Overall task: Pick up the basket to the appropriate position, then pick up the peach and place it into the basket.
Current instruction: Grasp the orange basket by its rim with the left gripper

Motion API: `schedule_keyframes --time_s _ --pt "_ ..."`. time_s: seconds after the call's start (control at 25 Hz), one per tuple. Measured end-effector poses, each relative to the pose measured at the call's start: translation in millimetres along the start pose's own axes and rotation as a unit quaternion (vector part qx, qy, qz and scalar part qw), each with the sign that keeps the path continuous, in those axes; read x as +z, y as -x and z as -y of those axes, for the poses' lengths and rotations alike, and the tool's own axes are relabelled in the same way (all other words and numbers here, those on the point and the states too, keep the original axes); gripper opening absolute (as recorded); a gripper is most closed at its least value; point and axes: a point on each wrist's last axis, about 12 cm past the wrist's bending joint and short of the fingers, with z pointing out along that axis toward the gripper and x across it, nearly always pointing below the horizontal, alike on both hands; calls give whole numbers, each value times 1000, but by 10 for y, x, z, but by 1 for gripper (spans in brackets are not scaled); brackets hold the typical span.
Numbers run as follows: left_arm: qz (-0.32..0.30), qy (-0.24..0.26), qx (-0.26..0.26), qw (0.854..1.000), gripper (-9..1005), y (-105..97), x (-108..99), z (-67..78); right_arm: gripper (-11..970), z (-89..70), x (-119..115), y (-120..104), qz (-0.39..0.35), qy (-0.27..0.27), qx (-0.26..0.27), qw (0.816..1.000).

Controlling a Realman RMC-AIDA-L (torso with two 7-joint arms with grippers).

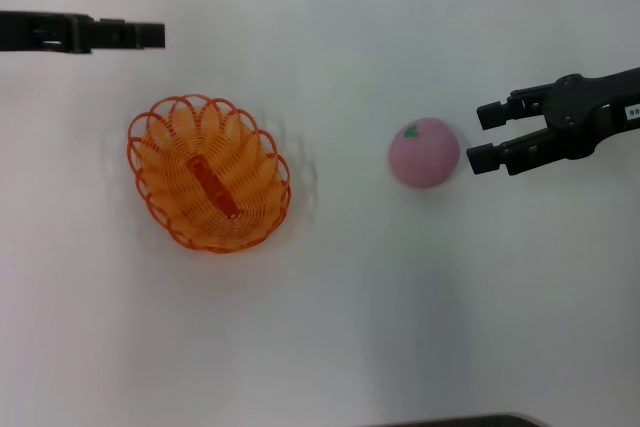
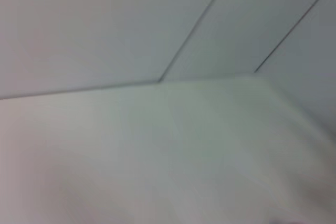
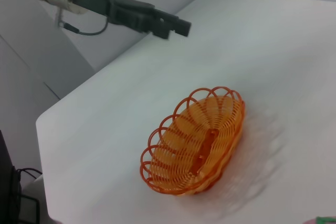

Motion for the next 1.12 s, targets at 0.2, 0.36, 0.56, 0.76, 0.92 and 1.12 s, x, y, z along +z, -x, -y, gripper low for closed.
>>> schedule_keyframes --time_s 0.2,0.36,0.56,0.76,0.92,1.12 --pt "-65 81 69 992 759 204 225 119 942 0 6 13 -1 0 -2 1000" --pt "-127 115 111 979 759 336 415 229 942 1 14 10 -1 1 -1 1000" --pt "-198 155 160 955 759 399 720 368 941 1 16 7 0 1 0 1000" --pt "-247 182 172 936 758 362 936 381 941 0 17 9 0 2 -1 1000" --pt "-262 187 168 932 758 282 1011 310 941 -1 17 12 1 2 -1 1000" --pt "-270 187 164 930 759 199 1052 259 941 -1 20 9 1 3 -1 1000"
